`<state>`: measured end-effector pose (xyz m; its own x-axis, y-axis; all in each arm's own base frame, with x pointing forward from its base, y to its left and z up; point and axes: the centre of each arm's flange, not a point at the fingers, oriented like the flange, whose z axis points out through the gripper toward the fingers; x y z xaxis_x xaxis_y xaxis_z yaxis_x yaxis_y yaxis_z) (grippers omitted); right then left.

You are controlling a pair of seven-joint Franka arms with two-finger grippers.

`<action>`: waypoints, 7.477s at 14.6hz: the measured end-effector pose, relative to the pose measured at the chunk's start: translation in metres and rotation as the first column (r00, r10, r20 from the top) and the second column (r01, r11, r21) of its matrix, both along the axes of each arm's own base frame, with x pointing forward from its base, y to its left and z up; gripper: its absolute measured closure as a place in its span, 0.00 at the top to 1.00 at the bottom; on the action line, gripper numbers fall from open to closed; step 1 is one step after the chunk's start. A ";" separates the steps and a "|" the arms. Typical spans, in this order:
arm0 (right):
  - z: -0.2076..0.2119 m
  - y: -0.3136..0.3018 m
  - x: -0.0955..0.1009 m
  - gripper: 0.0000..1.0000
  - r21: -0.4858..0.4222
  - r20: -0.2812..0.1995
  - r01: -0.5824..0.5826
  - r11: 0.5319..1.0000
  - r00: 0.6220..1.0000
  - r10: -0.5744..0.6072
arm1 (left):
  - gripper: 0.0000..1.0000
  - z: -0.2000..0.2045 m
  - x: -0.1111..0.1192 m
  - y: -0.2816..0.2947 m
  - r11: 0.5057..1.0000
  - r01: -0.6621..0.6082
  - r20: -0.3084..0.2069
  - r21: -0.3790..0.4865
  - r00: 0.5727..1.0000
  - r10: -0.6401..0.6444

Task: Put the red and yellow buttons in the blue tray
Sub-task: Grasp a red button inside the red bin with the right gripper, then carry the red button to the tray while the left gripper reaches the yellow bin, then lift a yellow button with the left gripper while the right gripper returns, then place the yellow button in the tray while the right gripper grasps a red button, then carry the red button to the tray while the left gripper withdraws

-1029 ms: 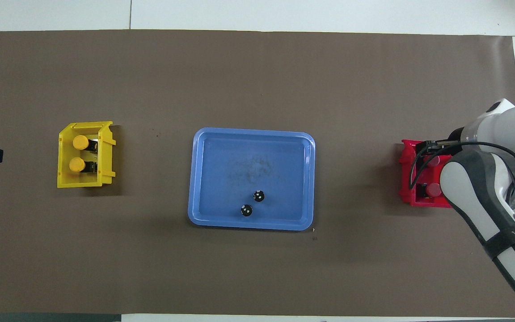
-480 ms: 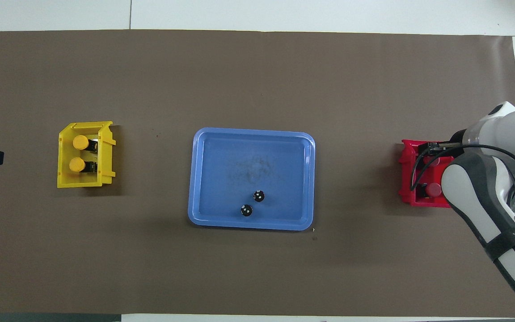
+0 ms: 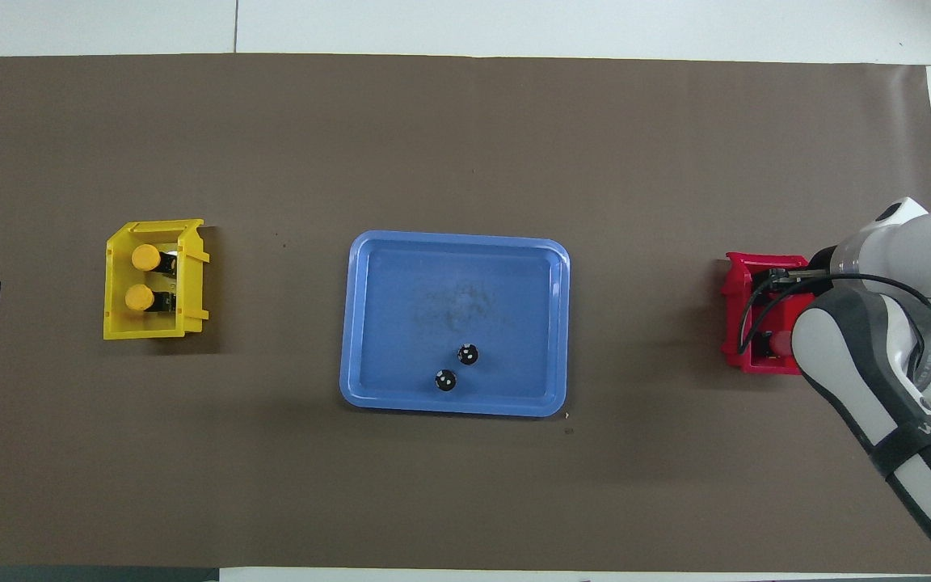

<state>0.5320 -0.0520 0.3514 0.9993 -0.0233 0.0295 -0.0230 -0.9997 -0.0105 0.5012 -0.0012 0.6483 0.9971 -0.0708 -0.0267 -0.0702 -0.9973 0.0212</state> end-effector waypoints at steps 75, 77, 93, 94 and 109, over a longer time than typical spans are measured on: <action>0.016 0.003 -0.056 0.65 0.007 -0.005 -0.100 0.995 0.995 0.101 | 0.41 -0.281 0.018 -0.385 0.988 0.047 0.067 -0.150 0.997 -0.037; 0.008 0.003 -0.060 0.65 0.009 -0.017 -0.100 0.995 0.995 0.101 | 0.41 -0.283 0.019 -0.384 0.988 0.046 0.065 -0.147 0.997 -0.037; -0.007 0.004 -0.069 0.42 0.015 -0.050 -0.101 0.995 0.994 0.101 | 0.69 -0.252 0.009 -0.381 0.993 0.059 -0.008 -0.106 0.998 -0.060; -0.005 0.005 -0.067 0.42 0.015 -0.047 -0.102 0.995 0.994 0.102 | 0.73 -0.233 0.011 -0.374 0.993 0.053 -0.011 -0.104 0.998 -0.054; 0.108 0.338 0.013 0.42 0.038 0.015 0.012 0.999 1.000 -0.012 | 1.00 -0.041 0.034 0.005 0.993 0.115 0.013 0.000 0.993 -0.115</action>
<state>0.5454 0.2862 0.4596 0.9984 -0.0367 0.0435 -0.0346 -0.9982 -0.0491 0.5356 0.0038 0.6070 0.9826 -0.1854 -0.0140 -0.1851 -0.9825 0.0204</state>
